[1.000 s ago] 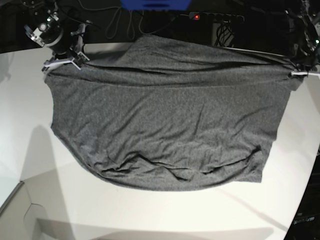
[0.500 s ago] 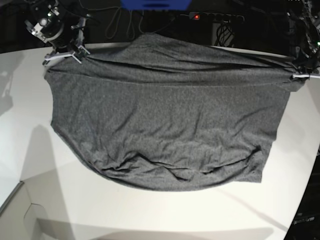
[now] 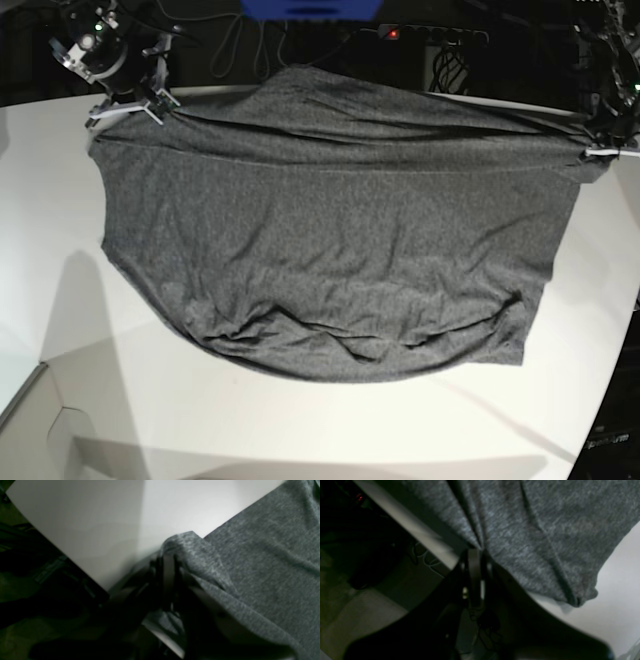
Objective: Layout the t-shirt on the table in an organized manner, then fold the t-shirt properly
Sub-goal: 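Pull the collar edge with both grippers away from the hem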
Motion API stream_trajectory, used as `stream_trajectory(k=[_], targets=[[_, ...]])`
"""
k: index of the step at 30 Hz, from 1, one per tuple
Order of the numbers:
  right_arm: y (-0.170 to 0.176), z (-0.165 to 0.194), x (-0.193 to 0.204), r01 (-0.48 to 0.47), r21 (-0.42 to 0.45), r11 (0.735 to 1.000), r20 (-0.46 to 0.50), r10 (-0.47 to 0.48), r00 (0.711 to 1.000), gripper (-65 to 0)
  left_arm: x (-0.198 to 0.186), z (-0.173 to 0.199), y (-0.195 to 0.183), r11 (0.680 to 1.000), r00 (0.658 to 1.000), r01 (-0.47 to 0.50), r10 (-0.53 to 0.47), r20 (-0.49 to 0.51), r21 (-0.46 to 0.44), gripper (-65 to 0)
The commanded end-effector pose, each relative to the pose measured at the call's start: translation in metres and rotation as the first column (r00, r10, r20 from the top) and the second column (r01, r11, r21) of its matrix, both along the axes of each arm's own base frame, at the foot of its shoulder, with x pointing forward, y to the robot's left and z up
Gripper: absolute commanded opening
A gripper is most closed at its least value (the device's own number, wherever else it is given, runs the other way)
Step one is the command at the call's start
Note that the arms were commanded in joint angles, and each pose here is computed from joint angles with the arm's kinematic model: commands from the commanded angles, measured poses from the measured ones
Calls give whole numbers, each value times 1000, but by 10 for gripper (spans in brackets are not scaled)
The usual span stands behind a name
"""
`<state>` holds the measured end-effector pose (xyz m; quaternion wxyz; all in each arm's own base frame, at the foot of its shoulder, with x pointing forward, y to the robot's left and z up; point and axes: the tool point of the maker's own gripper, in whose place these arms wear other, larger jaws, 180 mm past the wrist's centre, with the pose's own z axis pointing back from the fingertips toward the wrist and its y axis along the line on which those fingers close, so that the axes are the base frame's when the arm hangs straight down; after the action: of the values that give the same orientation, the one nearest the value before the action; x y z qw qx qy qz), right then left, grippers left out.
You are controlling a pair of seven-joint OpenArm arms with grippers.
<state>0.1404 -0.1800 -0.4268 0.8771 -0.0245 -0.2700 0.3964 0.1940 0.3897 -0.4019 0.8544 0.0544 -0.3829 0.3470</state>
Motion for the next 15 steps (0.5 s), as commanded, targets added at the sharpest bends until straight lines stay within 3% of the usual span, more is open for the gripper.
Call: stream_trajectory(k=[1,4,9,15], targets=[[-4,6,4,6,-15,1000,20,-6,1000,-650,7,15,11,999,999,1,-3,35,48,-644],[-9,8,5,36,-13,999,31,-36,999,-611,8,15,9,1000,999,-2,1,47,28,-602],[-10,8,5,41,-15,999,32,-40,999,-497,11,16,3,999,996,-10,13,83,-31,-464],[-10,16,7,40,-15,999,51,-39,998,-429,10,16,4,999,996,-10,13,83,-30,-433]])
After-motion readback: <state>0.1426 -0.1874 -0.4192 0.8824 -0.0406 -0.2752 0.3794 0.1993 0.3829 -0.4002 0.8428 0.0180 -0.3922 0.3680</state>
